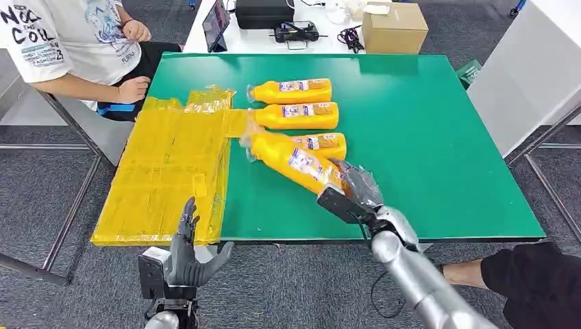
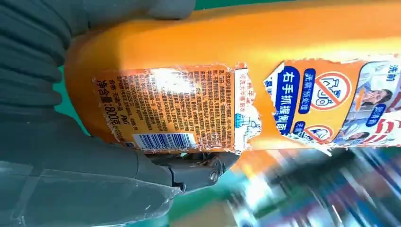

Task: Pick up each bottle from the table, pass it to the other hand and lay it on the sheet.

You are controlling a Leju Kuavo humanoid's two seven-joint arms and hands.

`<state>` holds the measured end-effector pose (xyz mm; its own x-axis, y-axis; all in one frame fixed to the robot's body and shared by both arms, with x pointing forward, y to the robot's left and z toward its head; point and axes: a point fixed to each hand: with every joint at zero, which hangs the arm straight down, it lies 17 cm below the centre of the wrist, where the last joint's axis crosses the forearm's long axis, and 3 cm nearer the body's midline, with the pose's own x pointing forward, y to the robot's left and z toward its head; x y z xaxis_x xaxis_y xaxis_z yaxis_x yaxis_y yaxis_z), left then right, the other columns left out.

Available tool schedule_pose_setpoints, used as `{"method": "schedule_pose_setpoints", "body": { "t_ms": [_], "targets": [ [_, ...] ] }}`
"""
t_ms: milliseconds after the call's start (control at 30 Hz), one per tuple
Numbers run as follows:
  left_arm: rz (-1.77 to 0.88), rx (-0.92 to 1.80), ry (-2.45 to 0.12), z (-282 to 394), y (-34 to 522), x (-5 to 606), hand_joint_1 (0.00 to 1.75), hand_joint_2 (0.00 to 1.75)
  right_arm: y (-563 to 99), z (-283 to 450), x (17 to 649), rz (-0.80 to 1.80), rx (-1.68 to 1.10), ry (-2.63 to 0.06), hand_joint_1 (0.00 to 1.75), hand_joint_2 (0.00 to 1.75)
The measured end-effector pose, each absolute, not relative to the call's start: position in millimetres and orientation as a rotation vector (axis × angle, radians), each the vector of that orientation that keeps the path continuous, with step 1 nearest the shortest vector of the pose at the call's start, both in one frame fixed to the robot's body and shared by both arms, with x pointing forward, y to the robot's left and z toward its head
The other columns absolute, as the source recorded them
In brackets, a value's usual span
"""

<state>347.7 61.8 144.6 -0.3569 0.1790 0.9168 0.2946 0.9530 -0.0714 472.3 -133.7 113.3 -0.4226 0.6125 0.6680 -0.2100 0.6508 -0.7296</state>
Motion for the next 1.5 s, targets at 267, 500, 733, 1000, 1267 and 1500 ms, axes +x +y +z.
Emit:
{"method": "schedule_pose_setpoints", "body": {
  "t_ms": [267,500,733,1000,1267,1500],
  "targets": [
    [-0.098,-0.332,-1.954,146.4,66.8,345.6,0.0,1.75,-160.6,220.2,435.8,0.477,-0.362,-2.153,1.75,1.75],
    [-0.044,-0.399,-1.938,149.9,67.8,345.7,0.0,1.75,-192.5,258.7,406.4,0.26,-0.45,-2.266,1.75,1.75],
    [0.087,-0.74,-1.822,158.8,55.6,339.1,0.0,1.75,-179.9,237.9,386.1,0.236,-0.372,-2.257,1.75,1.75],
    [0.049,-0.919,-1.792,176.1,35.5,331.4,0.0,1.75,-89.4,161.1,372.7,0.355,-0.085,-2.101,1.75,1.75],
    [0.028,-0.943,-1.789,179.5,29.4,329.0,0.0,1.75,-20.4,112.6,348.8,0.481,0.093,-1.978,1.75,1.75],
    [0.004,-0.963,-1.787,183.1,22.7,328.1,0.0,1.75,30.9,88.8,327.3,0.632,0.205,-1.921,1.75,1.75]
  ]
}}
